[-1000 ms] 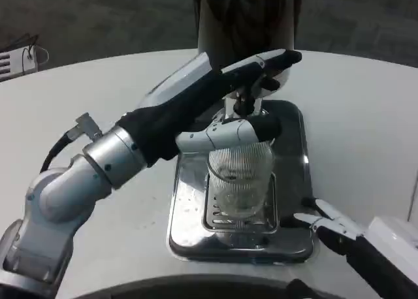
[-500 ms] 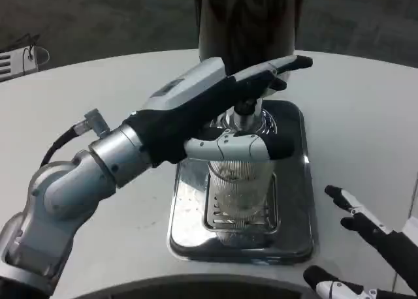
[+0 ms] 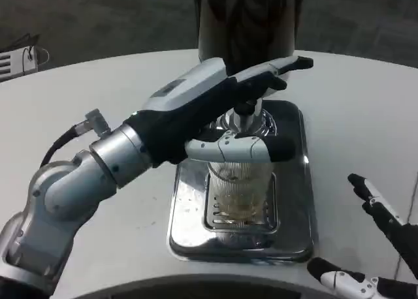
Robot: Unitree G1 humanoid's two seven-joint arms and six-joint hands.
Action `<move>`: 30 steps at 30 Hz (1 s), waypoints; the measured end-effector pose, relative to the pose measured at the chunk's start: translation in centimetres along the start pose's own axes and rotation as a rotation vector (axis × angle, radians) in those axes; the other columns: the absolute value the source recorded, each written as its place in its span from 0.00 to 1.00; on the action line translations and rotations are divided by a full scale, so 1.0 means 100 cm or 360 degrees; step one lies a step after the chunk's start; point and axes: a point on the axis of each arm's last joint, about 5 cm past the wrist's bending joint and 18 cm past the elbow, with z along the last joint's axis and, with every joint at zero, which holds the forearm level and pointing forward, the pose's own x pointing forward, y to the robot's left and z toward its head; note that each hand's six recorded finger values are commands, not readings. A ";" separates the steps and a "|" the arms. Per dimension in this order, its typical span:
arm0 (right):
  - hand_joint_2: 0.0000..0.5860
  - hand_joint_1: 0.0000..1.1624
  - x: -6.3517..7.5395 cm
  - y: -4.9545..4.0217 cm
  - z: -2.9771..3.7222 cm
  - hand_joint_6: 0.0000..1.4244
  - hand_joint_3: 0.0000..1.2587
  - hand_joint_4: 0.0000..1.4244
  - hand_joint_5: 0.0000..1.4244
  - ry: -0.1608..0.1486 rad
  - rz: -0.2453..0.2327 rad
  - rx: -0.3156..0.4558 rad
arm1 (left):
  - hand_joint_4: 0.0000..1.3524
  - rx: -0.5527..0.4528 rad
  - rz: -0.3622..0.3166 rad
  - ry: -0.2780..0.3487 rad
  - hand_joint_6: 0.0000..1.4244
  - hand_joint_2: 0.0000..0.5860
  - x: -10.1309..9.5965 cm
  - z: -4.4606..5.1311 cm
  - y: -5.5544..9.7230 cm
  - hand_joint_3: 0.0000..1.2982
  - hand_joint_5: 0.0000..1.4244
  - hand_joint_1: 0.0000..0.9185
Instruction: Grasp the cup under the faucet to collect the drink, then remove the cup.
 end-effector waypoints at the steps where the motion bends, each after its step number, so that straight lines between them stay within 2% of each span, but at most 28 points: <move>1: 0.42 0.61 0.001 0.0007 -0.0009 0.00 0.00 0.00 0.00 0.0001 -0.0002 0.0004 | 0.04 0.0000 0.0000 0.0000 0.14 0.06 0.000 0.0000 0.000 0.08 0.11 0.00; 9: 0.38 0.65 0.011 0.0077 -0.0060 0.00 0.00 0.00 0.00 -0.0011 -0.0061 0.0061 | 0.04 0.0004 0.0000 -0.0002 0.14 0.06 0.000 0.0004 0.000 0.08 0.11 0.00; 16: 0.37 0.68 0.020 0.0121 -0.0098 0.00 0.00 0.00 0.00 -0.0021 -0.0053 0.0124 | 0.04 0.0009 0.0000 -0.0005 0.13 0.06 0.000 0.0010 0.000 0.08 0.12 0.00; 30: 0.37 0.69 0.036 0.0196 -0.0102 0.00 0.00 0.00 0.00 -0.0049 -0.0075 0.0182 | 0.05 0.0034 -0.0006 0.0000 0.13 0.05 -0.002 0.0018 0.002 0.08 0.12 0.00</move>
